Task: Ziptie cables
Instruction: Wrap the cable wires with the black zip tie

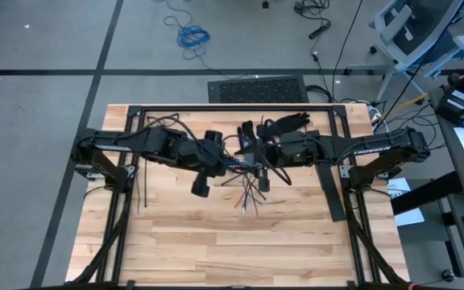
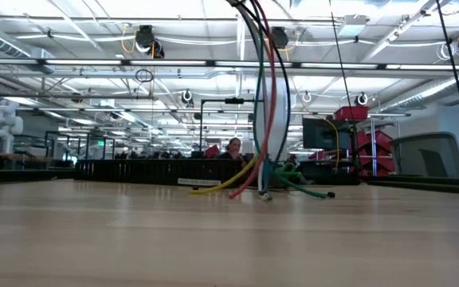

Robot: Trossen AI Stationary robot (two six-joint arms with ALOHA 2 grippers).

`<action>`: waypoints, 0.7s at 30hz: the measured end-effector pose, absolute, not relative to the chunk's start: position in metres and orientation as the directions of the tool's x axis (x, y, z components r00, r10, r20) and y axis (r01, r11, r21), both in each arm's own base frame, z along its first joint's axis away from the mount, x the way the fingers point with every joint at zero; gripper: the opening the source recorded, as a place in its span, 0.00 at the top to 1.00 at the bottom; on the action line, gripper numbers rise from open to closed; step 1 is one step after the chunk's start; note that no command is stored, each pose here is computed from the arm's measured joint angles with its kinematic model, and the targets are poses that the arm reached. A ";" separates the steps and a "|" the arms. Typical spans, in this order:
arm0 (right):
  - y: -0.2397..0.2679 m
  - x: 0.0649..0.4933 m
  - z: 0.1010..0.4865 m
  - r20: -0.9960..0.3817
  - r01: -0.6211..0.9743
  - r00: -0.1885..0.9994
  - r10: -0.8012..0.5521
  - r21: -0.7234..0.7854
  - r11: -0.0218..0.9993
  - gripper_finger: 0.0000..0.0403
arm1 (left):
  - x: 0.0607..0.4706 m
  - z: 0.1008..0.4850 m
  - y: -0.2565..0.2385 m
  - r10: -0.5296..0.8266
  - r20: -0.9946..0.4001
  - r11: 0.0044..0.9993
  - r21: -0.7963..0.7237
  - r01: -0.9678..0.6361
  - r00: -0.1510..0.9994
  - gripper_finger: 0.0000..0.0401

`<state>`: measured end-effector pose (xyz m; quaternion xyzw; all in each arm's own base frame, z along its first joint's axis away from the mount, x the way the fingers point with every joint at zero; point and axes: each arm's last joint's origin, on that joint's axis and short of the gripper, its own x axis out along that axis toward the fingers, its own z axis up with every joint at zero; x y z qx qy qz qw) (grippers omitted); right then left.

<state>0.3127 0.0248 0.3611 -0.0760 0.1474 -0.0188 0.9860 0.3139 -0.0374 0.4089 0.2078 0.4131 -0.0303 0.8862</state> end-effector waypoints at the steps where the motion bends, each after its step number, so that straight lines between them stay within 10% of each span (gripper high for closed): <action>1: 0.024 0.312 0.360 -0.298 0.024 0.952 -0.071 -0.159 0.987 0.60 | 0.316 0.408 -0.038 0.118 -0.745 0.911 0.344 0.226 0.657 1.00; 9: 0.024 0.312 0.357 -0.327 0.046 0.942 -0.077 -0.100 0.994 0.78 | 0.323 0.411 -0.035 0.122 -0.696 0.898 0.381 0.220 0.707 1.00; 21: 0.022 0.311 0.358 -0.316 0.109 0.938 -0.139 -0.113 0.988 0.59 | 0.324 0.411 -0.016 0.182 -0.695 0.905 0.394 0.158 0.695 1.00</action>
